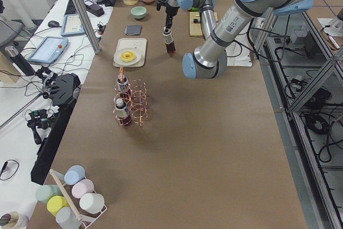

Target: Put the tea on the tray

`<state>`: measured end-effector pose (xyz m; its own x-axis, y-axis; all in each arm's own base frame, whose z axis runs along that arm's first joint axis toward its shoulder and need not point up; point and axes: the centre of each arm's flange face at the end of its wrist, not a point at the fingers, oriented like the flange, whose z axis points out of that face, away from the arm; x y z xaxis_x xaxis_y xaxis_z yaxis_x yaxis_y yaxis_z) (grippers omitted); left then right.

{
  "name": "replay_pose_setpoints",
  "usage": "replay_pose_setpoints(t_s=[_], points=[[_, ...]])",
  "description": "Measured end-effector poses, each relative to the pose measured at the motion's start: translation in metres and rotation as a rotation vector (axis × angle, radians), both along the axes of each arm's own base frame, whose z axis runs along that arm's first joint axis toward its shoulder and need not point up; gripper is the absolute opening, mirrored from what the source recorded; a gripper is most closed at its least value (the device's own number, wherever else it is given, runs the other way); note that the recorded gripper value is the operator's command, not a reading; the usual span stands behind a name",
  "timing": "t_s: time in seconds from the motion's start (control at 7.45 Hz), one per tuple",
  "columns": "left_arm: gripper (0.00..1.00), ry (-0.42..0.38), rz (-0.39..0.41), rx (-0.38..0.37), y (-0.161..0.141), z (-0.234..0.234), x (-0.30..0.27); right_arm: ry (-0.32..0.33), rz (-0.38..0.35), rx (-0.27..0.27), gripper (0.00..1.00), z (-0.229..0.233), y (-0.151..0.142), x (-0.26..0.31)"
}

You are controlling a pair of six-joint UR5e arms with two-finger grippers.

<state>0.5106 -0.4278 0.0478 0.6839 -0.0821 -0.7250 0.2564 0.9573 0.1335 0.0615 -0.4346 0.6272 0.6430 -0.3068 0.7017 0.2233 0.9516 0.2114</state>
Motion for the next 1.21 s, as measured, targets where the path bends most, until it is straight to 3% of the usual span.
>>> replay_pose_setpoints(t_s=[0.13,0.4,0.54,0.94,1.21], points=[[0.42,0.002,0.000,0.000,-0.001,0.002,0.003,0.000,0.000,-0.001,1.00,0.000,0.000,0.000],[0.85,0.002,0.001,0.001,-0.001,0.005,0.005,0.001,0.004,-0.001,1.00,-0.001,-0.002,0.000],[0.97,0.002,0.001,0.001,-0.001,0.006,0.005,0.002,0.011,0.000,1.00,-0.005,-0.005,0.000],[0.97,0.019,-0.005,0.014,-0.001,0.004,-0.011,-0.003,0.080,-0.022,1.00,-0.055,-0.023,-0.024],[0.97,0.009,0.019,0.067,-0.011,0.033,-0.062,-0.047,0.168,-0.059,1.00,-0.151,-0.033,-0.093]])
